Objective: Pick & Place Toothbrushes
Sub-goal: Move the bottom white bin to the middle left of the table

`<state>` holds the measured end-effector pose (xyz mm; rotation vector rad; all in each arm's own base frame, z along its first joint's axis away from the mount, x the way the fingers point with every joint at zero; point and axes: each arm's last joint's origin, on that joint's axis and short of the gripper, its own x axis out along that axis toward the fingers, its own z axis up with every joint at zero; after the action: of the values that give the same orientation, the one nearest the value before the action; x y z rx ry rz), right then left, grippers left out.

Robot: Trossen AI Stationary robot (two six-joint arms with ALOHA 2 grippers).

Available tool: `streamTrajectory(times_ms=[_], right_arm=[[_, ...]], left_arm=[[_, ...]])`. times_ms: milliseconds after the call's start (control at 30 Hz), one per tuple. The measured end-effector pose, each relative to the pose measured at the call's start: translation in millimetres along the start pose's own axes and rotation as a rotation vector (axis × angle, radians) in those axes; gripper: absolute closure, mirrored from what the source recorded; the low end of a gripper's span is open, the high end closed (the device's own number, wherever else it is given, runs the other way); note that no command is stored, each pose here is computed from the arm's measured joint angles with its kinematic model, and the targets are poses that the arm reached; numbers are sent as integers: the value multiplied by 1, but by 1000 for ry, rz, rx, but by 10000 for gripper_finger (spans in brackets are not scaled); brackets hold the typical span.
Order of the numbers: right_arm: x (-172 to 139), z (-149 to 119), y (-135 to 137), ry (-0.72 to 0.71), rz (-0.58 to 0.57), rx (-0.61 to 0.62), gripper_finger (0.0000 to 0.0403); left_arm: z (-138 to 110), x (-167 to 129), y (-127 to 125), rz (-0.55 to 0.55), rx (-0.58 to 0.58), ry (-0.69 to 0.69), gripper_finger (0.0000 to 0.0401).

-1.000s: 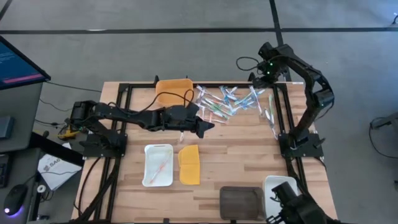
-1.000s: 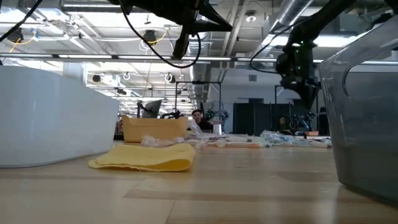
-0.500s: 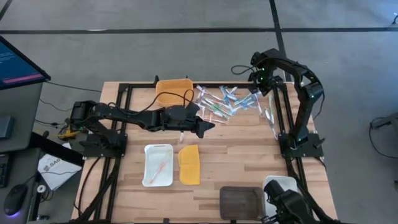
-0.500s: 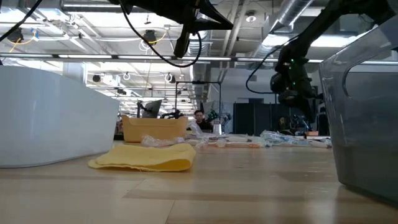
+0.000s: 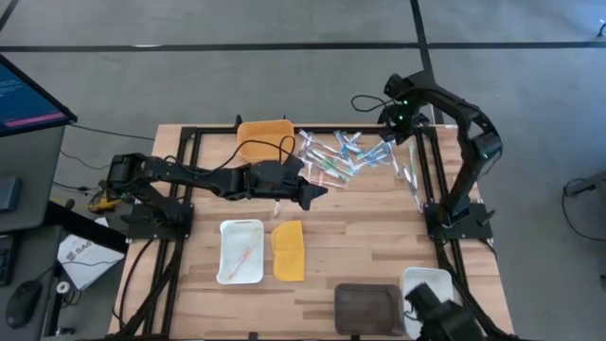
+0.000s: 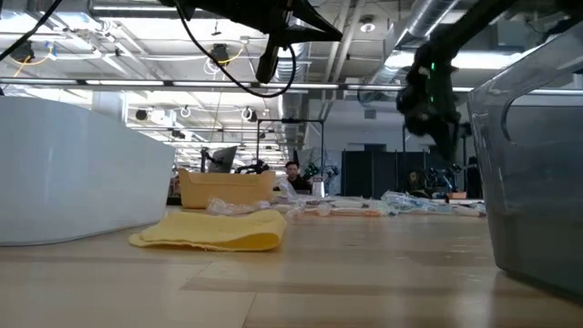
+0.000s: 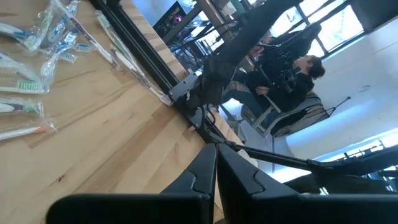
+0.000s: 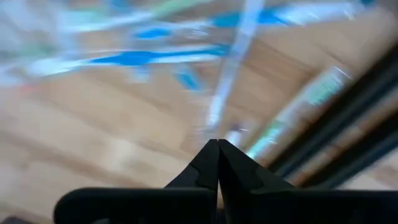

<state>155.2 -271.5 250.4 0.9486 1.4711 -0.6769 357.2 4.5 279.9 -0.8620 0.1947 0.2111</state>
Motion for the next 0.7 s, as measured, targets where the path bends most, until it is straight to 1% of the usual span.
streamTrajectory(times_ms=[167,267,333,400,500,600,700], right_arm=[[-51,-43,27,-229,-9,-102,402],[-72,-68,35,-335,-4,-119,402],[-81,-83,37,-389,3,-104,402],[-84,-98,37,-414,11,-82,402],[-80,-116,37,-425,19,-64,402],[-68,-129,37,-426,31,-55,402],[-50,-135,36,-409,58,-34,403]], left_arm=[[0,0,0,0,0,0,393],[0,0,0,1,1,-1,393],[0,0,0,1,8,-1,393],[0,0,0,2,9,-3,393],[0,0,0,3,9,-3,393],[0,0,0,3,9,-3,393],[0,0,0,3,9,-3,393]])
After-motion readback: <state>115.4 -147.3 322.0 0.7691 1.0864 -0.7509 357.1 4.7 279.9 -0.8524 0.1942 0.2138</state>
